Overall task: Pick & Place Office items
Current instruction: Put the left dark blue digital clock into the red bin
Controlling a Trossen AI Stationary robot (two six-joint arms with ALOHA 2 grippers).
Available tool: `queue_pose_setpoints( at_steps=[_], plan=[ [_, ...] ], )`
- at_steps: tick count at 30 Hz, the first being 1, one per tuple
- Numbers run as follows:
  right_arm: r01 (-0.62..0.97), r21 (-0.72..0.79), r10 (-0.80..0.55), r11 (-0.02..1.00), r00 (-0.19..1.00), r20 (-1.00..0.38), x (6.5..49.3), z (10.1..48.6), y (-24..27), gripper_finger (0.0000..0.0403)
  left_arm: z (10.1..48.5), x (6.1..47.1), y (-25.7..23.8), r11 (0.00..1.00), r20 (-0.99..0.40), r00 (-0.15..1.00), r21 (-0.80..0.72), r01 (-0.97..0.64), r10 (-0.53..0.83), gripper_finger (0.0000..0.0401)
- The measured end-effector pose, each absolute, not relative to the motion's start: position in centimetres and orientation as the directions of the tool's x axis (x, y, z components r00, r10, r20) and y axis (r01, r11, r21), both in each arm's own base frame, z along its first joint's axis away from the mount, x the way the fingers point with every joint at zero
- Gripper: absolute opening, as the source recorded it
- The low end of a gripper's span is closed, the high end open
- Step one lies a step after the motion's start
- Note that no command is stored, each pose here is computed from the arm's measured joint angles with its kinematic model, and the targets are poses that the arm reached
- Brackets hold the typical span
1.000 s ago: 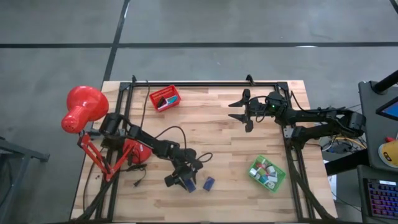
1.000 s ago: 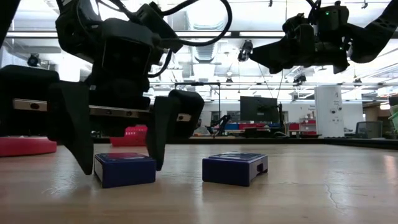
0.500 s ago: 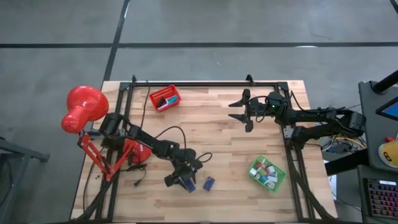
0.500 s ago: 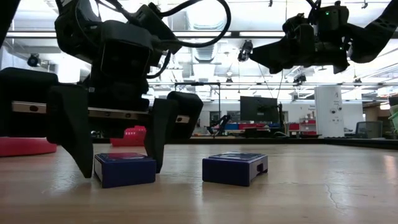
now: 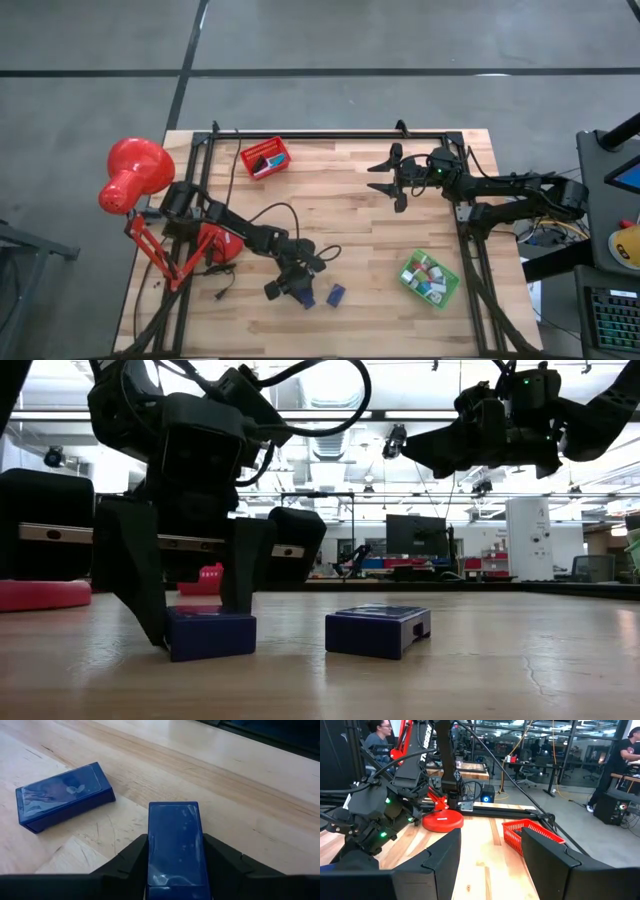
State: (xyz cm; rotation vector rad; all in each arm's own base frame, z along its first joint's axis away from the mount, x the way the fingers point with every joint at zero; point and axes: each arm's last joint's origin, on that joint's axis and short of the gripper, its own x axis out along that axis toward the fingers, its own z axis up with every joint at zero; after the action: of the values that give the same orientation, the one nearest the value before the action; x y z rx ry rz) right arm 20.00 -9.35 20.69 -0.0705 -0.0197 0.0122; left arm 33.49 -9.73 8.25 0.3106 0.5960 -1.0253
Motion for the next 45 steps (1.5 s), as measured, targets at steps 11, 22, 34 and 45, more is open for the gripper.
queue_pose_setpoints(
  at_steps=[11,22,34,45],
  plan=[
    [-0.011,-0.071,0.013,0.997,1.0,0.019,20.0,20.7,-9.4,0.0203,9.3,33.9,-9.5,0.526,-0.58,0.409,-0.041,0.849,-0.705,0.0164],
    [-0.012,-0.069,0.013,0.998,1.0,0.017,20.0,20.7,-9.3,0.0203,12.4,34.2,-5.2,0.648,-0.499,0.499,-0.18,0.74,-0.708,0.0164],
    [-0.013,-0.062,0.013,0.998,1.0,0.004,20.0,20.5,-9.3,0.0203,13.5,34.3,3.4,0.834,-0.486,0.678,-0.285,0.473,-0.551,0.0164],
    [-0.013,-0.06,0.013,0.998,1.0,0.0,20.0,20.5,-9.4,0.0203,13.4,32.5,12.2,0.871,-0.527,0.811,-0.489,-0.045,-0.254,0.0164]
  ],
)
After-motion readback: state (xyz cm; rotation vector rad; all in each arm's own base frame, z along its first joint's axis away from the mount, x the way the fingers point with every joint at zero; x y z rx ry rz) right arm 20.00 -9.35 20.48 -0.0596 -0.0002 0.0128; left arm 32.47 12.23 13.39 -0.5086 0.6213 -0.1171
